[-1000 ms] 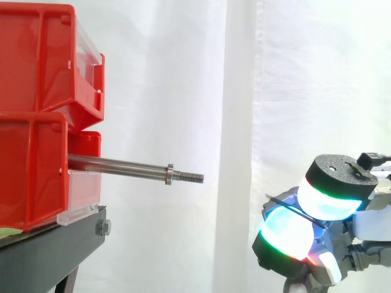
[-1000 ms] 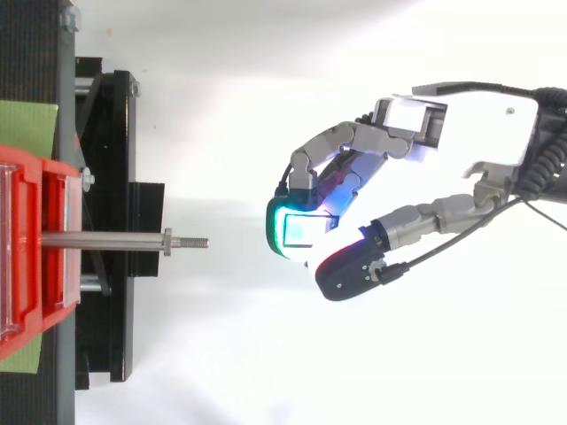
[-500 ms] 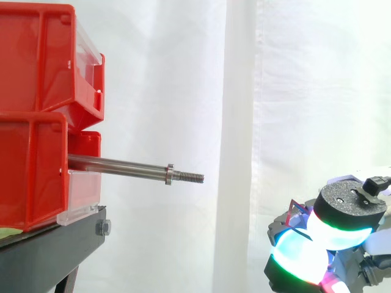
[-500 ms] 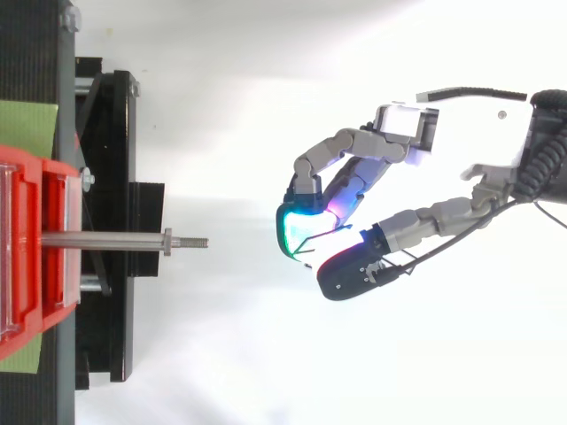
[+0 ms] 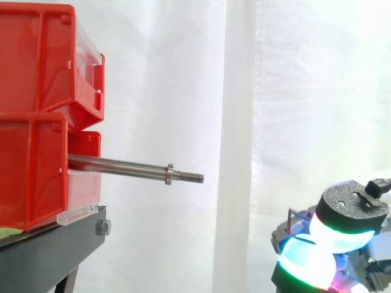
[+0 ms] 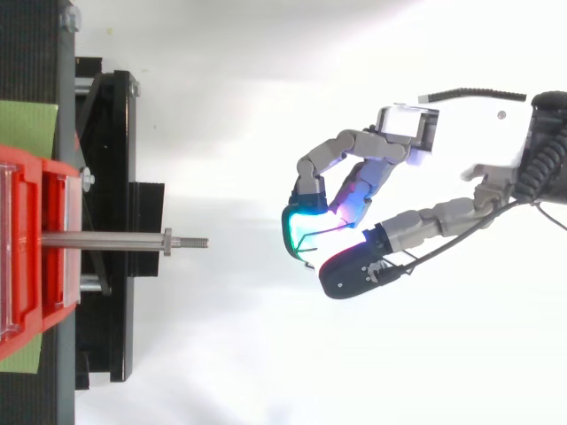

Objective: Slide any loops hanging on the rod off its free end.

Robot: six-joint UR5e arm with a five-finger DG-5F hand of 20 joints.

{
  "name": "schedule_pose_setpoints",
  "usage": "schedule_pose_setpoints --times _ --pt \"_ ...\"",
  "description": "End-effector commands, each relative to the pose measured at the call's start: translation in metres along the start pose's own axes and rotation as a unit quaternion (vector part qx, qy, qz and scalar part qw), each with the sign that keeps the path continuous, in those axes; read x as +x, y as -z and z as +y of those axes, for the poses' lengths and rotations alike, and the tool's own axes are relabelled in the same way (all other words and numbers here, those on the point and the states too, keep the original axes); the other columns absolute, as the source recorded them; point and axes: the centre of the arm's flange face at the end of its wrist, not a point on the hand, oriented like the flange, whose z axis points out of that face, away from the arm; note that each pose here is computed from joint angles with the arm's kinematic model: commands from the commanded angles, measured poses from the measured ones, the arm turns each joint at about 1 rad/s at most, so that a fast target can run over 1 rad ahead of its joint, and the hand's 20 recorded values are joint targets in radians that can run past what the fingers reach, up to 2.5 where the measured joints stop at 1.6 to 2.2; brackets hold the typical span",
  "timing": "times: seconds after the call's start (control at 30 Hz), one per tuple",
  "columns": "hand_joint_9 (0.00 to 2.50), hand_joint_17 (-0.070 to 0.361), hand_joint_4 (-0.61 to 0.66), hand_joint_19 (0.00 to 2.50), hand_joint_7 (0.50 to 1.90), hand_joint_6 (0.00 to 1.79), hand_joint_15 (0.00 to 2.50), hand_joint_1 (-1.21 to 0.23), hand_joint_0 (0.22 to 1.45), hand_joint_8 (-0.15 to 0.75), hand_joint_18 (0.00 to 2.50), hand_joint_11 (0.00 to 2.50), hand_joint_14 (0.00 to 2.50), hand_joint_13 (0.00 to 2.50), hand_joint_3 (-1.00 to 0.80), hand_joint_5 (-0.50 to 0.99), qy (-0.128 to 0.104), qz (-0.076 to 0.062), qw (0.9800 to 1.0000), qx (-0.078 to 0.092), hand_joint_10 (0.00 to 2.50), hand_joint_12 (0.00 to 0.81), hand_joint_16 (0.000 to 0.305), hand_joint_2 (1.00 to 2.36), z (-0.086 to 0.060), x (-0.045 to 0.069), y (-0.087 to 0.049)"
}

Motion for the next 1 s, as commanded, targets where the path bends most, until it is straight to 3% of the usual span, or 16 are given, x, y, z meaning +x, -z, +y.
schedule_pose_setpoints --times 0.0,0.23,0.57,0.97 --pt "1.16 0.117 0.17 0.43 1.20 0.89 0.33 -0.65 0.61 0.388 0.84 0.64 0.01 0.96 -0.25 -0.15 -0.005 0.003 0.9999 0.011 0.01 0.368 0.052 1.01 -0.002 0.000 0.002" --pt "1.12 0.110 0.17 0.45 1.18 0.87 0.34 -0.56 0.60 0.373 0.80 0.63 0.01 0.93 -0.27 -0.15 -0.006 0.002 1.0000 0.005 0.02 0.355 0.049 1.01 0.004 0.002 -0.001" --pt "1.15 0.125 0.16 0.38 1.22 0.87 0.31 -0.69 0.61 0.404 0.88 0.64 0.01 0.97 -0.06 -0.15 -0.005 0.001 1.0000 -0.005 0.01 0.389 0.056 1.01 0.013 0.001 -0.005" --pt "1.14 0.120 0.14 0.39 1.20 0.88 0.32 -0.70 0.62 0.390 0.87 0.65 0.01 0.96 -0.07 -0.15 -0.001 0.001 1.0000 -0.006 0.01 0.378 0.054 1.01 0.013 0.001 -0.005"
